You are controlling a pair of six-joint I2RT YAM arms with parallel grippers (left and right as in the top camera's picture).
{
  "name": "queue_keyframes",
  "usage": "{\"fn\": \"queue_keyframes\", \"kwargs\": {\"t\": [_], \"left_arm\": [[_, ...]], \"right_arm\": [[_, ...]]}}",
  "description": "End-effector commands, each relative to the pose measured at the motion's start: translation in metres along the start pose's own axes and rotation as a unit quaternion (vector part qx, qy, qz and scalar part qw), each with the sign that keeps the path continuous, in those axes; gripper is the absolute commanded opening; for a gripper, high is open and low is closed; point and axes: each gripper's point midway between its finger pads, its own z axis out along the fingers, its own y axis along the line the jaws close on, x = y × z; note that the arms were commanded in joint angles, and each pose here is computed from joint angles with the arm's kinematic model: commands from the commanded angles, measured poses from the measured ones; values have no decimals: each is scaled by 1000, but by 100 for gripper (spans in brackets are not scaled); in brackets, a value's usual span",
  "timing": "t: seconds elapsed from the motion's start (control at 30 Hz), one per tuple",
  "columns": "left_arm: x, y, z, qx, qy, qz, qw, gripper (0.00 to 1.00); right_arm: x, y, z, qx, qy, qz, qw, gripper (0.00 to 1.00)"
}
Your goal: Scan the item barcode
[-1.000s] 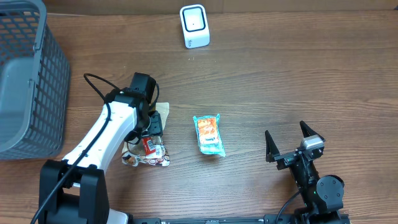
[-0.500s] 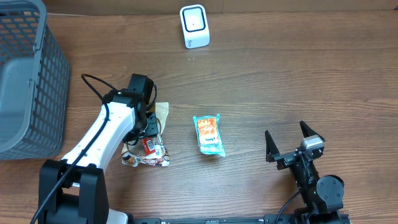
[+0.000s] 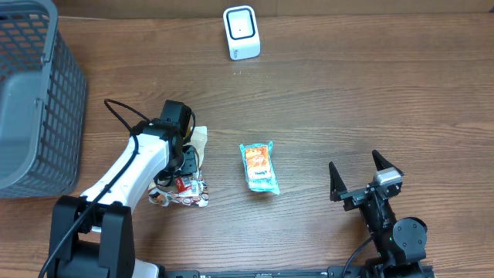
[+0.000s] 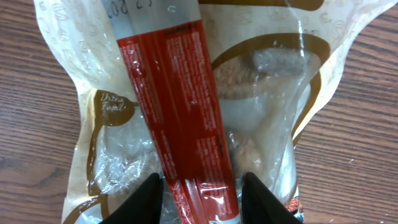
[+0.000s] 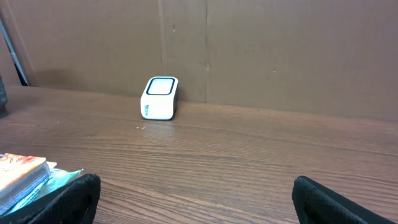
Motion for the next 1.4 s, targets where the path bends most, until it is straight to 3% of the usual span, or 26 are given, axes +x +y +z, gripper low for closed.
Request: {"fn": "queue_keyframes", "kwargs": {"t": [0.0, 0.3, 0.6, 0.9, 1.37], "left_arm": [[4, 6, 3, -10, 4, 34, 999, 30], [4, 7, -6, -14, 13, 86, 996, 18], [8, 28, -13, -70, 25, 92, 993, 18], [11, 18, -7, -41, 26, 85, 995, 25], [22, 16, 15, -29, 27, 84, 996, 27]], "right_arm": [[2, -2, 0, 6, -1, -2, 1000, 100], [2, -2, 0, 6, -1, -2, 1000, 100], [2, -2, 0, 6, -1, -2, 1000, 100], [2, -2, 0, 6, -1, -2, 1000, 100], [2, -2, 0, 6, -1, -2, 1000, 100]]}}
